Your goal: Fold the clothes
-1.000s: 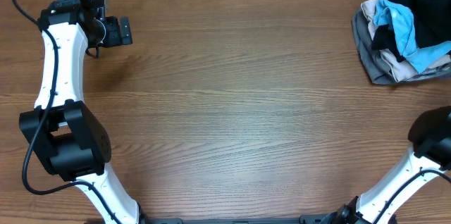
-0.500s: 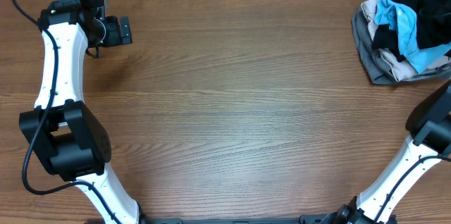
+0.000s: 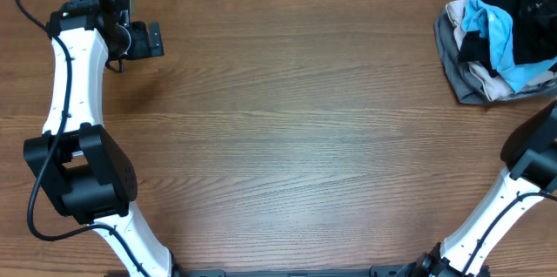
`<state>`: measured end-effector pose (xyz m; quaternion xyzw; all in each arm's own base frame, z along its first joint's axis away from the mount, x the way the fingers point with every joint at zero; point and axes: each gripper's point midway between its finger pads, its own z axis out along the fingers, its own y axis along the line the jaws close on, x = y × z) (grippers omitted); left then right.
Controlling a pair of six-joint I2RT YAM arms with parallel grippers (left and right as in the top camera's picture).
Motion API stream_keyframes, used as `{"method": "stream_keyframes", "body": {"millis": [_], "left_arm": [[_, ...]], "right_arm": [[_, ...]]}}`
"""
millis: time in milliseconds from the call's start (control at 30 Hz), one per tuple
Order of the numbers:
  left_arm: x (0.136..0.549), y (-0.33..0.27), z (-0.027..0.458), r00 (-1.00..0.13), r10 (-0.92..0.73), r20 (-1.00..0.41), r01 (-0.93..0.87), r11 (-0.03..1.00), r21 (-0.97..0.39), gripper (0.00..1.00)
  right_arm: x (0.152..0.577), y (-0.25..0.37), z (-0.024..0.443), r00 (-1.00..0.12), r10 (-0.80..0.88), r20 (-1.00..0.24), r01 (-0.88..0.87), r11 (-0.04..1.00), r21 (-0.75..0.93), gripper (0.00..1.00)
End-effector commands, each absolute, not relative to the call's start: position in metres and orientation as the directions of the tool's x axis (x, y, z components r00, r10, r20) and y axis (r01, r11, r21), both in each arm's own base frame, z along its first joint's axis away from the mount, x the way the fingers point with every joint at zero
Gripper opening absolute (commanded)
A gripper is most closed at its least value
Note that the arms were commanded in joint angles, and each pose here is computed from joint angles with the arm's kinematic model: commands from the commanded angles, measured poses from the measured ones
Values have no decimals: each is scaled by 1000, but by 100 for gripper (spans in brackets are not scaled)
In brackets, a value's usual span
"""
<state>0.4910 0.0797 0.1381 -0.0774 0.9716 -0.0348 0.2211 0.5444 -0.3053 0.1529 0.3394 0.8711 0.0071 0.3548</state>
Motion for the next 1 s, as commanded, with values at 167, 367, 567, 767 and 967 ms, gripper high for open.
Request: {"method": "stream_keyframes", "body": {"millis": [167,367,567,767,967], "left_arm": [[494,74,139,-888,-172,-427,-136,984,-114,100],[494,73,139,-888,-172,-427,-135,984,-115,100],[494,73,139,-888,-172,-427,-135,984,-115,100],[494,74,139,-888,-172,-427,-136,984,-114,100],[494,73,139,-888,-171,-427,-134,984,-114,100]], "right_arm": [[531,-285,311,-387,522,-760,512,807,295,100],[507,-245,374,-365,495,-789,454,834,313,100],[471,-149,411,-469,472,-747,302,880,366,100],[448,-47,432,-587,410,-698,53,880,472,100],[428,16,417,-719,351,-600,-34,844,536,100]]}}
